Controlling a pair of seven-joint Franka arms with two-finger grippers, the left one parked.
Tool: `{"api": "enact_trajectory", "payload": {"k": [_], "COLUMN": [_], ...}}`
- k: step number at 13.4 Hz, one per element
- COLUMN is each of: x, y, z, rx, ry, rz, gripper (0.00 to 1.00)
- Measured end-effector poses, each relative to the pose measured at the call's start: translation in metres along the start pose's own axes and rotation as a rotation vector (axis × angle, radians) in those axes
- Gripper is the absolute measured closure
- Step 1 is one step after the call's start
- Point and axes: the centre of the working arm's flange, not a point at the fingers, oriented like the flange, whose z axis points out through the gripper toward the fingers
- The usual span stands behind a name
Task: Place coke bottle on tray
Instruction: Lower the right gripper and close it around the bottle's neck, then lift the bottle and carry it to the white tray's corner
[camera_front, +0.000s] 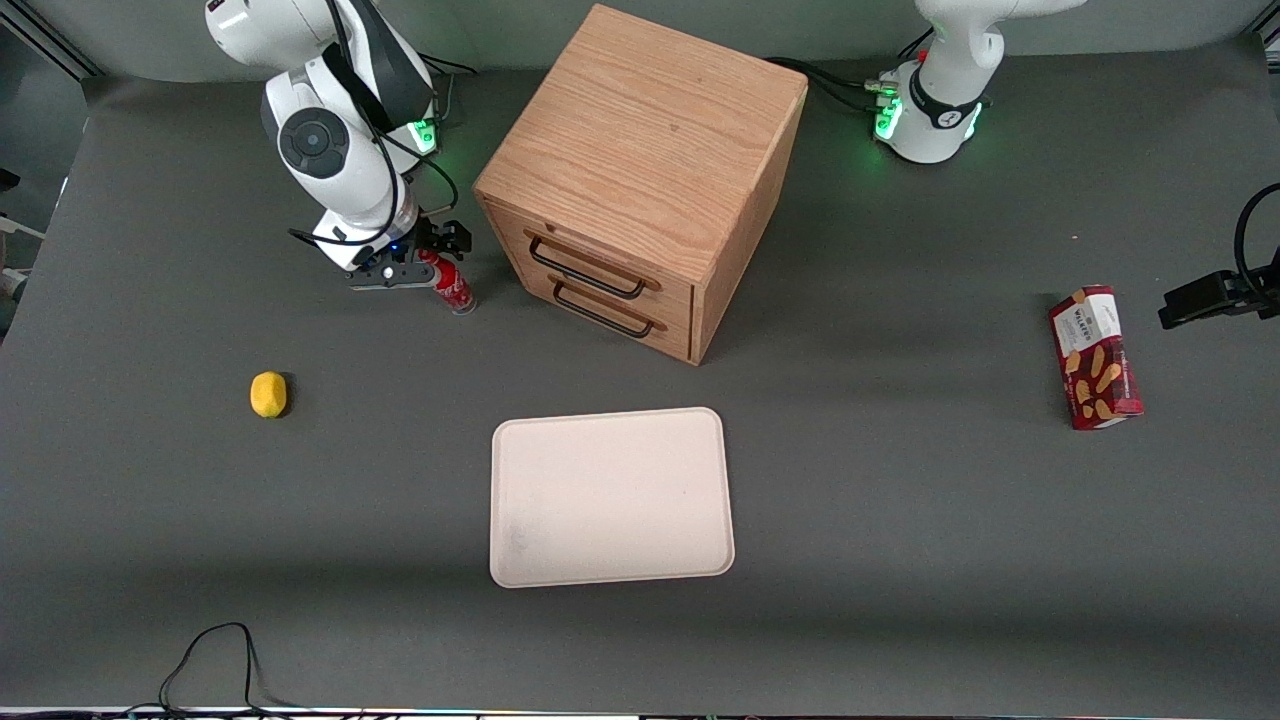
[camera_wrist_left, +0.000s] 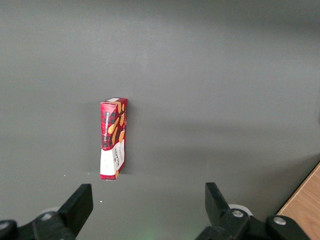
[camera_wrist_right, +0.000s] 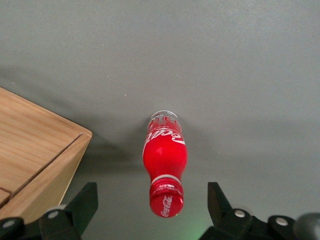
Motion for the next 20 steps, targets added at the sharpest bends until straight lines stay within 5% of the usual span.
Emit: {"api": "enact_trajectory", "payload": {"k": [14,17,20], "x": [-0.005,-0.006,-0.006], "y": [0.005,0.006,0.007], "z": [0.016,0.018,0.019], "rx": [-0.002,-0.003,-0.003], "ry": [-0.002,-0.005,-0.007], "rz": [-0.07,-0.071,-0.07], "gripper": [0.08,0.22,0.62]}}
